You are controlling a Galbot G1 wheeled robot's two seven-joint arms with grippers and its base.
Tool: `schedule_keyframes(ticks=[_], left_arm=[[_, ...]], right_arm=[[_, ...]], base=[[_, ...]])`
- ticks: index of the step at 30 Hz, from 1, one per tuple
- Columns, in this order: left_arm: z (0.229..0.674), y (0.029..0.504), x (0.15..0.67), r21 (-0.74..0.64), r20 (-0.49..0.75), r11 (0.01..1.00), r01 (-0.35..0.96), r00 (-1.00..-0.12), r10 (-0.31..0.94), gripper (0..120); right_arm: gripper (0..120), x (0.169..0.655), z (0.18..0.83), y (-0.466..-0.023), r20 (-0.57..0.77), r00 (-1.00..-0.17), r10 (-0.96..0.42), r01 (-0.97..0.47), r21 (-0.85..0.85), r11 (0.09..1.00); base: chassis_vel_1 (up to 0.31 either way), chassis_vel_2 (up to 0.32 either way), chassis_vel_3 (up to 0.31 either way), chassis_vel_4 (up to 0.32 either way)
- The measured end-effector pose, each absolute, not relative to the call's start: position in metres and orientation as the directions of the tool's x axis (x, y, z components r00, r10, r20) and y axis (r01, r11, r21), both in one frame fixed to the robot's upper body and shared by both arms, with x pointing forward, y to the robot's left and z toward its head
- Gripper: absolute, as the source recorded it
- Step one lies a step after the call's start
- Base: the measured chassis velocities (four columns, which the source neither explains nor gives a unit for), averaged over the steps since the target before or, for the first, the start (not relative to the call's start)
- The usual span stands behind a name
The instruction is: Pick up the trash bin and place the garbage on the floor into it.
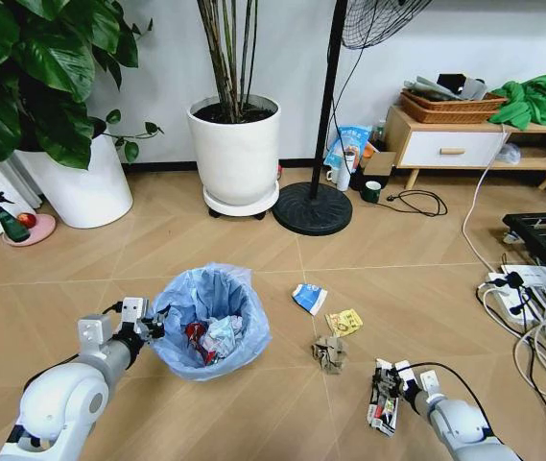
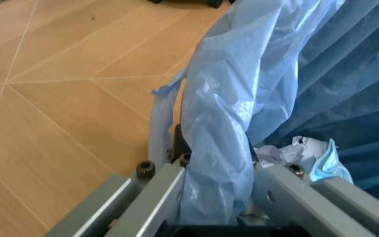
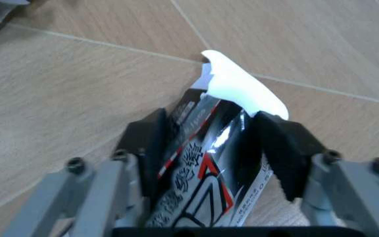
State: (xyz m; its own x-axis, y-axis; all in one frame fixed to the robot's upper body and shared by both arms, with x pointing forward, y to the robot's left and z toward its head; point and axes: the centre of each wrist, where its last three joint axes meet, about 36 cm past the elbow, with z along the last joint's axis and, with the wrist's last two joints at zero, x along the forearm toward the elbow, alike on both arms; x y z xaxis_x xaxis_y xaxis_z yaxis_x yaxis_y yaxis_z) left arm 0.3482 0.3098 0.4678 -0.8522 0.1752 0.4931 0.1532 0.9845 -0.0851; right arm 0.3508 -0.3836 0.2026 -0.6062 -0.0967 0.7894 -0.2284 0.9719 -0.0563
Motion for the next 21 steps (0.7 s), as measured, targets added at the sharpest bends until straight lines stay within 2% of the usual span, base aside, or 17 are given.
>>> schedule_keyframes(ticks=[2, 5, 21], left_arm=[[0.4678, 0.3100, 0.3483, -0.085, 0.493, 0.985, 0.153, -0.852, 0.175, 0], [0.4680, 0.3104, 0.3485, -0.084, 0.491, 0.985, 0.153, -0.853, 0.175, 0], [0.4676, 0.3117, 0.3495, -0.087, 0.487, 0.985, 0.151, -0.856, 0.174, 0]], right_arm=[[46, 0.3506, 0.2027, -0.3834, 0.789, -0.607, -0.095, -0.226, -0.057, 0.972], [33, 0.3500, 0.2026, -0.3829, 0.788, -0.610, -0.089, -0.218, -0.059, 0.974], [1, 0.3499, 0.2121, -0.3825, 0.784, -0.616, -0.076, -0.188, -0.053, 0.981]], base=[[0.000, 0.000, 0.000, 0.000], [0.000, 0.000, 0.000, 0.000], [0.000, 0.000, 0.000, 0.000]])
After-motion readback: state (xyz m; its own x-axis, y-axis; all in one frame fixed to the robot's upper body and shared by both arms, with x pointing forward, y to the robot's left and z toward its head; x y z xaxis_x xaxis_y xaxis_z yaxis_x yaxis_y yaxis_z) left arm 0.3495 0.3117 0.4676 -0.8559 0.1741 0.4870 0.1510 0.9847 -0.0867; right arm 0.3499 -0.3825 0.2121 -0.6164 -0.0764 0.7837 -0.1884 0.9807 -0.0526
